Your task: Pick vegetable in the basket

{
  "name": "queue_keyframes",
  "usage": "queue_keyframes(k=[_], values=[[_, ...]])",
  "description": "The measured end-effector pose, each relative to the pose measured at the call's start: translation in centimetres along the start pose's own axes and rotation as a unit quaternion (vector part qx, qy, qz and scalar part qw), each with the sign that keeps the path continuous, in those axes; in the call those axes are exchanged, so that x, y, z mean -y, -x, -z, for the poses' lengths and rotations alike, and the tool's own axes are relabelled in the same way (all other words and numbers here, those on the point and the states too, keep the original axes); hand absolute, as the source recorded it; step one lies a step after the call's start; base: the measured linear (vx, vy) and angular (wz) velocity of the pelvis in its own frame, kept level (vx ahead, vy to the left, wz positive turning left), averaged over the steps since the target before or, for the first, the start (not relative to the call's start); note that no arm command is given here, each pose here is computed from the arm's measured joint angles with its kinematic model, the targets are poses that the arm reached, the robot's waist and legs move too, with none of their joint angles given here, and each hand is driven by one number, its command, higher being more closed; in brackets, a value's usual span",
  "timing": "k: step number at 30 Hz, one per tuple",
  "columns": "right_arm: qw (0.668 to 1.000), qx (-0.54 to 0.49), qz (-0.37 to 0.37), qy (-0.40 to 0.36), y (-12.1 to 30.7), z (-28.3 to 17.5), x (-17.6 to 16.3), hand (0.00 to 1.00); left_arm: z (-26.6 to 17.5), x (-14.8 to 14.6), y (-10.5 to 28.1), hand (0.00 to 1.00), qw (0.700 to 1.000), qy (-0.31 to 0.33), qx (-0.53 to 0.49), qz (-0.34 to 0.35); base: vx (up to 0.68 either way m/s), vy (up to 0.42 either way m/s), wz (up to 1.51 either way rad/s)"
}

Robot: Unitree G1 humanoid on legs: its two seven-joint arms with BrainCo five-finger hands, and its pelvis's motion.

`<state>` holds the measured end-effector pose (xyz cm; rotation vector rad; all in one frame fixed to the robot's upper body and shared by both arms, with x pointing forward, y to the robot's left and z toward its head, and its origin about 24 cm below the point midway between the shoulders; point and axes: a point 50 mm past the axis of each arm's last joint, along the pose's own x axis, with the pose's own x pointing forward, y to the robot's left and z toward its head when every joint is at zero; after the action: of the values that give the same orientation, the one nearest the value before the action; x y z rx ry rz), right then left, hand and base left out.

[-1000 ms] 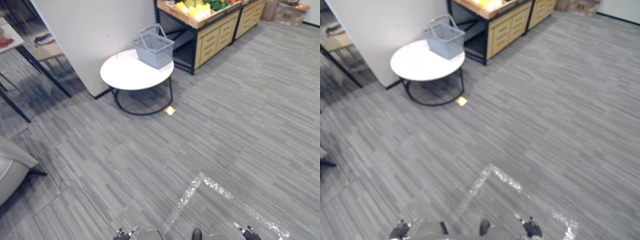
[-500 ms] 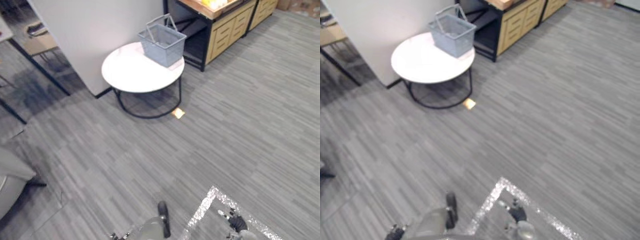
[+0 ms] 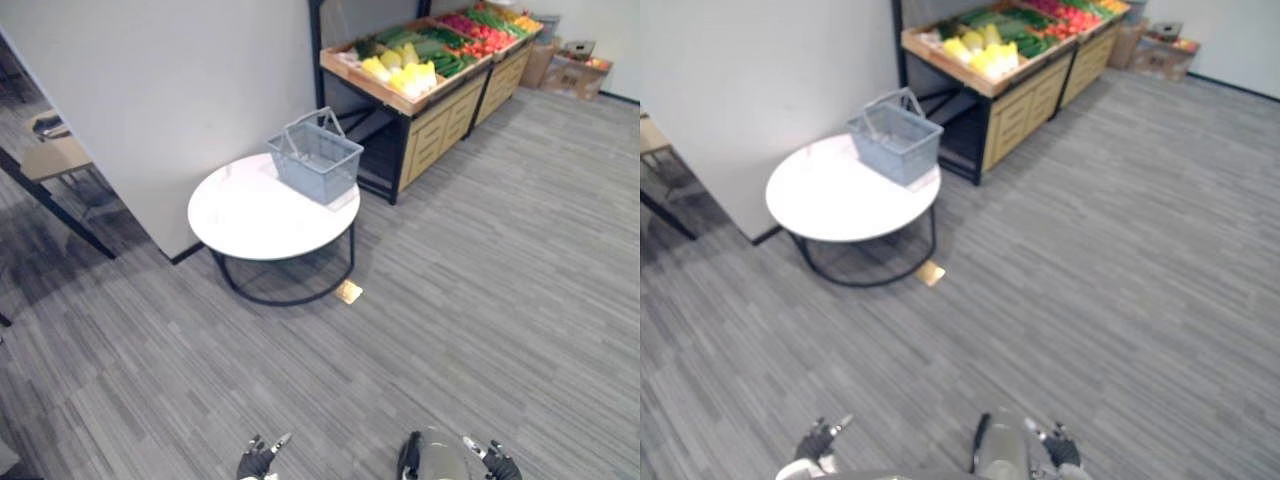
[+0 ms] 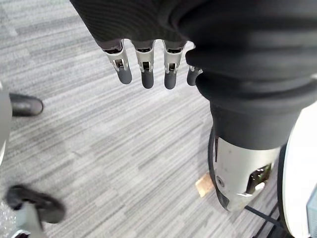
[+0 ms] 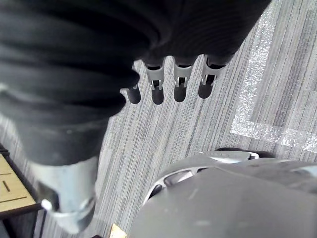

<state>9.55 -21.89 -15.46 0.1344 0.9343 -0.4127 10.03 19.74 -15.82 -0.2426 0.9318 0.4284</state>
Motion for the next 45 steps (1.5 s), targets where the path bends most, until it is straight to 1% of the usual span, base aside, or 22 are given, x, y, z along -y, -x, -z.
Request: queue_keyframes(k=[3,4,8,11,14,16,19,23,24,26,28,33,35,37,38,41,45], values=[[1.0,-0.002,0.006,0.0,0.1,0.3,0.5,0.0,-0.9,0.8,-0.3,0.0,1.0,0.012,0.013,0.004,0.64,-0.368,0.25],[1.0,0.014,0.01,0.001,-0.2,-0.8,0.7,0.0,-1.0,2.1,-0.4,0.0,0.999,0.023,0.015,0.018,0.6,-0.347,-0.01],[1.0,0.025,0.006,0.002,-0.2,-1.3,0.6,0.0,-0.3,3.1,-0.1,0.0,0.999,0.049,0.007,0.022,0.57,-0.335,0.0],[0.999,0.034,-0.001,0.009,-0.2,-1.5,0.2,0.0,-0.9,3.0,-0.2,0.0,0.998,0.06,0.02,0.017,0.5,-0.215,0.15],[0.999,0.043,-0.02,0.014,-0.3,-2.1,-1.1,0.0,-1.4,2.2,-0.3,0.0,0.996,0.082,0.03,0.001,0.46,-0.104,-0.29],[0.998,0.048,-0.034,0.026,-0.4,-2.4,-2.1,0.0,-1.5,1.9,-0.2,0.0,0.996,0.083,0.038,-0.001,0.37,-0.001,-0.34],[0.998,0.045,-0.04,0.019,-0.3,-2.3,-3.1,0.0,-1.9,1.5,-0.2,0.0,0.996,0.08,0.05,-0.006,0.37,0.111,-0.33],[0.997,0.046,-0.051,0.045,-0.2,-2.2,-3.3,0.0,-0.8,1.0,0.2,0.0,0.996,0.076,0.039,-0.022,0.49,0.292,-0.17],[0.996,0.044,-0.061,0.054,-0.2,-2.0,-3.8,0.0,0.2,0.2,0.5,0.0,0.995,0.085,0.027,-0.035,0.41,0.253,-0.23],[0.994,0.044,-0.085,0.057,0.0,-1.9,-5.4,0.0,-0.5,-0.6,0.3,0.0,0.996,0.076,0.036,-0.044,0.54,0.254,0.0],[0.993,0.047,-0.09,0.056,0.0,-2.1,-5.8,0.0,-0.4,-0.8,0.3,0.0,0.996,0.071,0.032,-0.046,0.62,0.318,0.16],[0.993,0.041,-0.079,0.071,-0.2,-1.8,-4.5,0.0,0.2,-1.6,0.3,0.0,0.998,0.034,0.011,-0.045,0.43,0.212,0.14],[0.994,0.026,-0.077,0.076,0.0,-0.9,-4.0,0.0,0.3,-2.0,0.3,0.0,0.999,0.0,0.004,-0.04,0.29,0.085,0.13],[0.993,0.017,-0.078,0.09,0.3,-0.2,-3.3,0.0,0.7,-1.6,0.3,0.0,0.999,-0.022,-0.009,-0.027,0.36,0.049,0.32],[0.993,0.022,-0.076,0.085,0.2,-0.4,-3.2,0.0,0.7,-1.5,0.3,0.0,0.999,-0.028,-0.008,-0.024,0.41,0.013,0.46],[0.994,0.032,-0.068,0.083,-0.1,-1.2,-2.7,0.0,0.6,-0.7,0.3,0.0,1.0,-0.026,-0.005,-0.014,0.31,-0.088,0.72],[0.993,0.043,-0.071,0.078,0.0,-1.6,-3.0,0.0,-0.7,0.7,0.1,0.0,0.999,-0.026,0.034,0.007,0.26,-0.278,1.03]])
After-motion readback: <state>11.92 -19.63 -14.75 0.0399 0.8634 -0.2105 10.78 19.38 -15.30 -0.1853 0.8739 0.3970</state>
